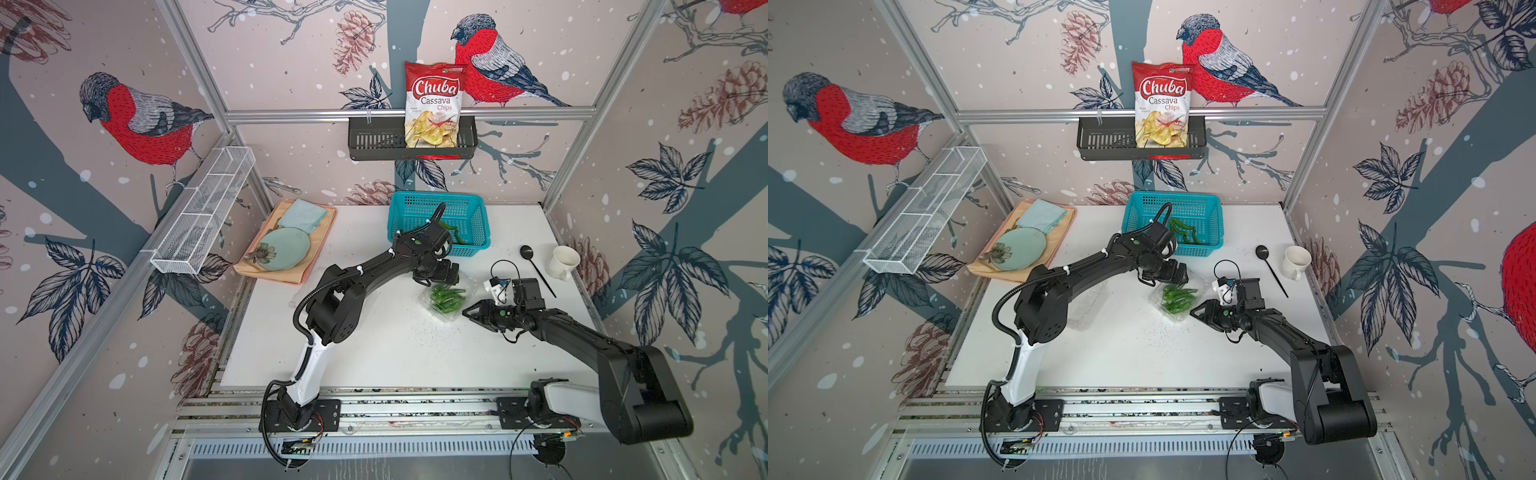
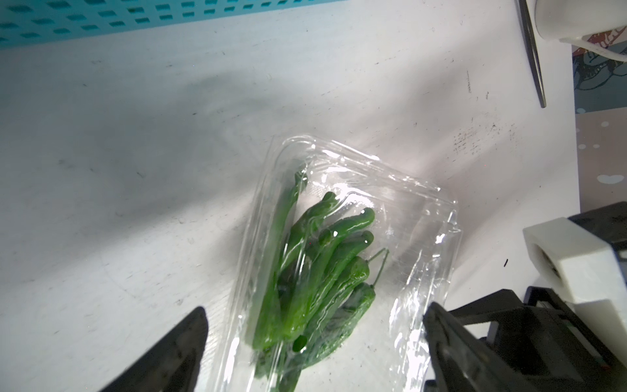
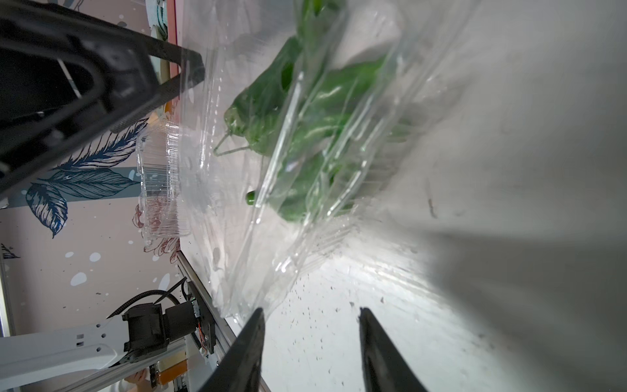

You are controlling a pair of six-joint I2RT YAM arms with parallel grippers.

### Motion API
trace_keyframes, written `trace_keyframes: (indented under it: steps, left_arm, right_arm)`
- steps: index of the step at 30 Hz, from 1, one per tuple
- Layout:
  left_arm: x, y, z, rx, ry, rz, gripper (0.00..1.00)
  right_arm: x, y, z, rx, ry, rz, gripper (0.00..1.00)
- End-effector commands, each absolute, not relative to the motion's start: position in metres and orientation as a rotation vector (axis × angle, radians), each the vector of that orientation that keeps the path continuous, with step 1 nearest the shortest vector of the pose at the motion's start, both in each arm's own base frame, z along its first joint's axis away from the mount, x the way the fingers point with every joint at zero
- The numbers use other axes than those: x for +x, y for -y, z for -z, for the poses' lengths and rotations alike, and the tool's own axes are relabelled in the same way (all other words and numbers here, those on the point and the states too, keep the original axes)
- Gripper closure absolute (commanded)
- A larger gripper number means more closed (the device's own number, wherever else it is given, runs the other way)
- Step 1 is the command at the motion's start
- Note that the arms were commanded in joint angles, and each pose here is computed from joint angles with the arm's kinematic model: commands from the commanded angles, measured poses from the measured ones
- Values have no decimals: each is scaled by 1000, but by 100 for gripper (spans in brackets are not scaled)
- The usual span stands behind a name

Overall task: Take small green peppers out of containers
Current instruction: Open the packing box at the center of the board.

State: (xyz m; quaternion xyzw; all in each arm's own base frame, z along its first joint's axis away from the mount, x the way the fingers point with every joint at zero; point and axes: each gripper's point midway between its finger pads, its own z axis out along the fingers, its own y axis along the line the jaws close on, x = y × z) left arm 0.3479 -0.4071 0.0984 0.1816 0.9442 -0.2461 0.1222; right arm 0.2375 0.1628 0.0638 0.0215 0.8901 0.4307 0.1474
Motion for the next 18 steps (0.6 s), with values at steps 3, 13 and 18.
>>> trace_keyframes:
  steps: [3, 13, 18]
  left_arm:
    - [344, 413, -102, 534, -2747, 750, 4]
    - [341, 421, -101, 530, -2742, 805, 4]
    - [341, 423, -101, 518, -2742, 829, 4]
  right_arm:
    - [247, -168, -71, 31, -2511, -1278, 55]
    - [265, -169, -65, 70, -2497, -1268, 58]
    - [273, -171, -66, 83, -2484, -1276, 58]
